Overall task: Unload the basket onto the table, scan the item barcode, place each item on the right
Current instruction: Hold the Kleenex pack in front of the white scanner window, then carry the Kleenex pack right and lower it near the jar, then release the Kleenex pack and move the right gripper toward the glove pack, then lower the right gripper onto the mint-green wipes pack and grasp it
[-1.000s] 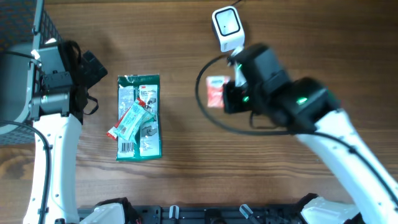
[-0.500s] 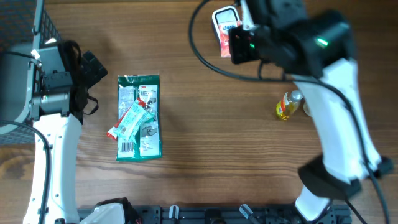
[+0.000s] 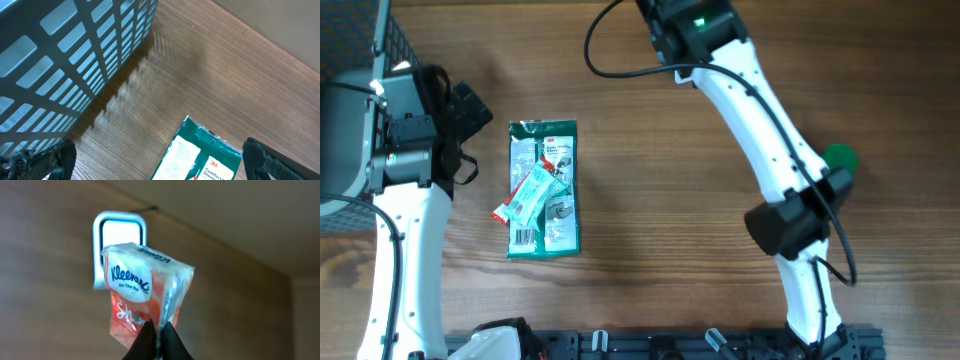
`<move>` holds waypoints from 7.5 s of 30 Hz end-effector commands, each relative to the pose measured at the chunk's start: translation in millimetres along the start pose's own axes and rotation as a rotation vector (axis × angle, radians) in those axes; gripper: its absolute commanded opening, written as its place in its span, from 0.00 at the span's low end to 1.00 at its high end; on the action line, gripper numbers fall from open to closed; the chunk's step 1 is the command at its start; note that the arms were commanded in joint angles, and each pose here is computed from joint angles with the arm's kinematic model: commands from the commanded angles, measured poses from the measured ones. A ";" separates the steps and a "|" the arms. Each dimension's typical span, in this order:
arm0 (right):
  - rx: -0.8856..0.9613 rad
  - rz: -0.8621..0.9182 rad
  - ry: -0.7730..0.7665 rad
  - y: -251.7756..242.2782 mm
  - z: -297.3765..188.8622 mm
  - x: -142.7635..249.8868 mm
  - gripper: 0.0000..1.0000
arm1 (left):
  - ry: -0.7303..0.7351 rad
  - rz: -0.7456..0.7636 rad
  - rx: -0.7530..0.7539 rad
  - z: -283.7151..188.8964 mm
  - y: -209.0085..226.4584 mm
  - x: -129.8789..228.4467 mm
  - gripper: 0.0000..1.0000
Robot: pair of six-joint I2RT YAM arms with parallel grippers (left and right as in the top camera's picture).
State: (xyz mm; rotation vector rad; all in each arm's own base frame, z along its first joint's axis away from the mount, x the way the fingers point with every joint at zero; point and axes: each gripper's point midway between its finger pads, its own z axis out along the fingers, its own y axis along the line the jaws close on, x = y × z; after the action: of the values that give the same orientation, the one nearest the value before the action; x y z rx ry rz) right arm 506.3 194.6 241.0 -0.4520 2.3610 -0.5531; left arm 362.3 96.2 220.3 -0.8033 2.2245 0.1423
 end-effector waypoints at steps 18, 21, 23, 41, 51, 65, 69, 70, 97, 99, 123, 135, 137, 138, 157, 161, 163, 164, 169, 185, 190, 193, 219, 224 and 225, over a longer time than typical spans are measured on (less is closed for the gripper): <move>0.161 -0.158 0.022 24.2 112.2 2.2 0.04 | -0.010 0.004 -0.004 -0.8 1.3 -3.1 1.00; 0.150 -0.158 0.048 23.1 125.0 10.8 0.04 | -0.010 0.004 -0.004 -0.8 1.3 -3.1 1.00; 0.122 -0.162 0.067 25.4 134.0 18.3 0.04 | -0.009 0.004 -0.004 -0.7 1.4 -3.0 1.00; -0.040 -0.117 0.038 41.3 152.4 18.4 0.04 | -0.010 0.004 -0.004 -0.8 1.3 -3.1 1.00; -0.059 -0.165 0.034 45.3 154.1 19.2 0.06 | -0.010 0.004 -0.004 -0.8 1.3 -3.1 1.00; 0.098 -0.030 -0.032 -39.3 63.5 -10.7 0.04 | -0.009 0.004 -0.004 -0.7 1.4 -3.0 1.00; 0.006 0.045 -0.034 -55.8 12.8 -4.5 0.04 | -0.009 0.004 -0.004 -0.7 1.4 -3.0 1.00; -0.020 0.044 -0.026 -55.8 5.1 -0.9 0.04 | -0.009 0.004 -0.004 -0.7 1.4 -3.0 1.00; -0.505 0.088 0.757 60.2 -53.2 203.7 0.05 | -0.009 0.004 -0.004 -0.7 1.4 -3.0 1.00; -0.499 0.088 0.751 60.0 -66.6 209.1 0.05 | -0.010 0.004 -0.004 -0.8 1.3 -3.1 1.00; -0.086 0.148 0.759 37.9 -25.3 322.3 0.05 | -0.010 0.004 -0.004 -0.8 1.3 -3.1 1.00; -0.151 0.095 0.706 46.7 -17.9 312.0 0.09 | -0.009 0.004 -0.004 -0.7 1.4 -3.0 1.00; -0.154 0.086 0.706 46.7 -18.0 312.1 0.18 | -0.010 0.004 -0.004 -0.8 1.3 -3.1 1.00; -0.155 0.085 0.706 46.7 -18.0 312.1 0.22 | -0.010 0.004 -0.004 -0.8 1.3 -3.1 1.00; -0.836 0.349 0.521 159.2 -38.8 227.8 0.77 | -0.010 0.004 -0.004 -0.8 1.3 -3.1 1.00; -1.172 0.402 0.390 196.4 -77.8 175.6 0.82 | -0.009 0.004 -0.004 -0.7 1.4 -3.0 1.00; -1.186 0.439 0.356 205.7 -83.9 162.0 0.73 | -0.010 0.004 -0.004 -0.8 1.3 -3.1 1.00; -1.174 0.455 0.341 210.1 -85.3 157.4 0.68 | -0.010 0.004 -0.004 -0.8 1.3 -3.1 1.00; -1.023 0.577 0.291 235.9 -91.7 146.2 0.68 | -0.010 0.004 -0.004 -0.8 1.3 -3.1 1.00; -0.939 0.706 0.100 315.4 -123.3 135.6 0.69 | -0.010 0.004 -0.004 -0.8 1.3 -3.1 1.00; -0.945 0.712 0.152 341.9 -102.1 149.9 0.69 | -0.010 0.004 -0.004 -0.8 1.3 -3.1 1.00; -0.961 0.771 0.183 356.3 -92.0 152.8 0.69 | -0.010 0.004 -0.004 -0.8 1.3 -3.1 1.00; -0.981 0.802 0.181 384.7 -64.8 161.4 0.60 | -0.010 0.004 -0.004 -0.8 1.3 -3.1 1.00; -0.983 0.799 0.185 385.1 -65.1 162.3 0.57 | -0.009 0.004 -0.004 -0.7 1.4 -3.0 1.00; -0.981 0.799 0.186 385.1 -64.8 162.7 0.57 | -0.010 0.004 -0.004 -0.8 1.3 -3.1 1.00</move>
State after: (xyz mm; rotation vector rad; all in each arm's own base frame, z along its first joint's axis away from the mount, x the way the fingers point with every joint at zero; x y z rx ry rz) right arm 283.4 469.0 26.0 0.1692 2.5347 1.0194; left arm 362.4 96.2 220.3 -0.8032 2.2241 0.1422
